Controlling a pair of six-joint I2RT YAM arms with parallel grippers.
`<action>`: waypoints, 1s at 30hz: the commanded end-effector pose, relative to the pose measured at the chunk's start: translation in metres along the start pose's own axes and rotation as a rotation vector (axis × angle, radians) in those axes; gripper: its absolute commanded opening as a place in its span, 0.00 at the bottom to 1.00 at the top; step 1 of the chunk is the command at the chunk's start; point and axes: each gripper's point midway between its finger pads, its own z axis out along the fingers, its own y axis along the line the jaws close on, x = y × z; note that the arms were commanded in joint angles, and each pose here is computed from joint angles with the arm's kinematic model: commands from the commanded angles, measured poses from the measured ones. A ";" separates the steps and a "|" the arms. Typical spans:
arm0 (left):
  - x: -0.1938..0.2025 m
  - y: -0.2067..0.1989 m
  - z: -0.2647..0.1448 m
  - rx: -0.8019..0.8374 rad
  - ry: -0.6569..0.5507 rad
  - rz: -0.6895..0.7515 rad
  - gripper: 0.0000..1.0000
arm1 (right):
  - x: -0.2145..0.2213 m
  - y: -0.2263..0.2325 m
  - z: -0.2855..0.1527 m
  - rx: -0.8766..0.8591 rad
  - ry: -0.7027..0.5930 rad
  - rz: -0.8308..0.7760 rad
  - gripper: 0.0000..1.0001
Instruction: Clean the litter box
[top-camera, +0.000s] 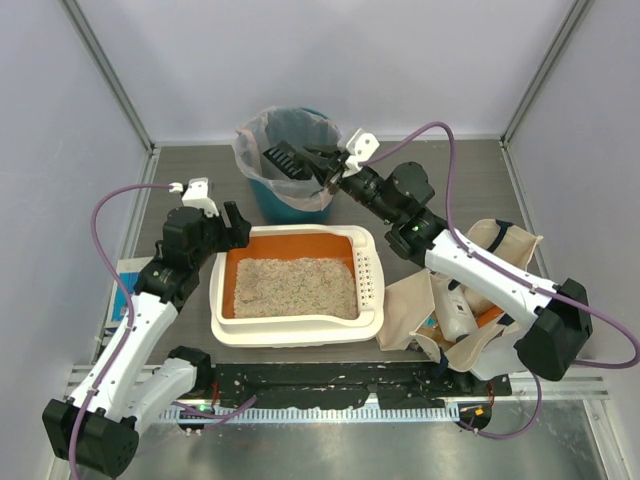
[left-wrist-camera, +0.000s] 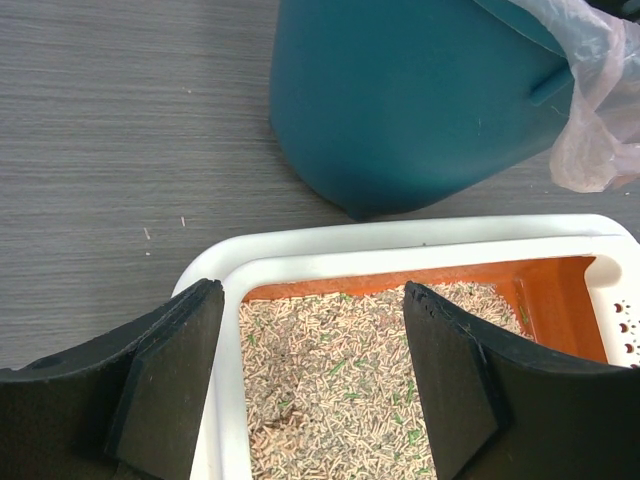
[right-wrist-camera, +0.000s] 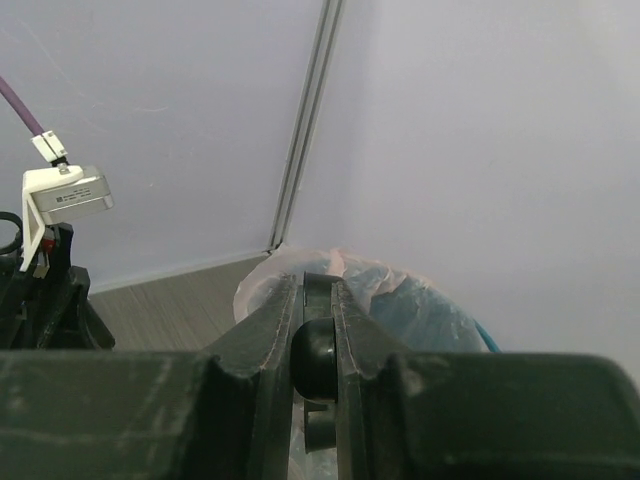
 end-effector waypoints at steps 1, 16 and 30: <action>-0.023 -0.007 -0.005 0.019 -0.053 -0.014 0.76 | -0.068 -0.015 -0.015 0.063 -0.162 -0.103 0.01; -0.018 -0.005 -0.002 0.009 -0.037 -0.013 0.76 | -0.057 -0.016 -0.047 0.140 -0.196 0.032 0.01; 0.004 0.020 0.004 -0.117 0.063 0.045 0.69 | -0.122 -0.027 -0.069 0.183 -0.383 0.086 0.01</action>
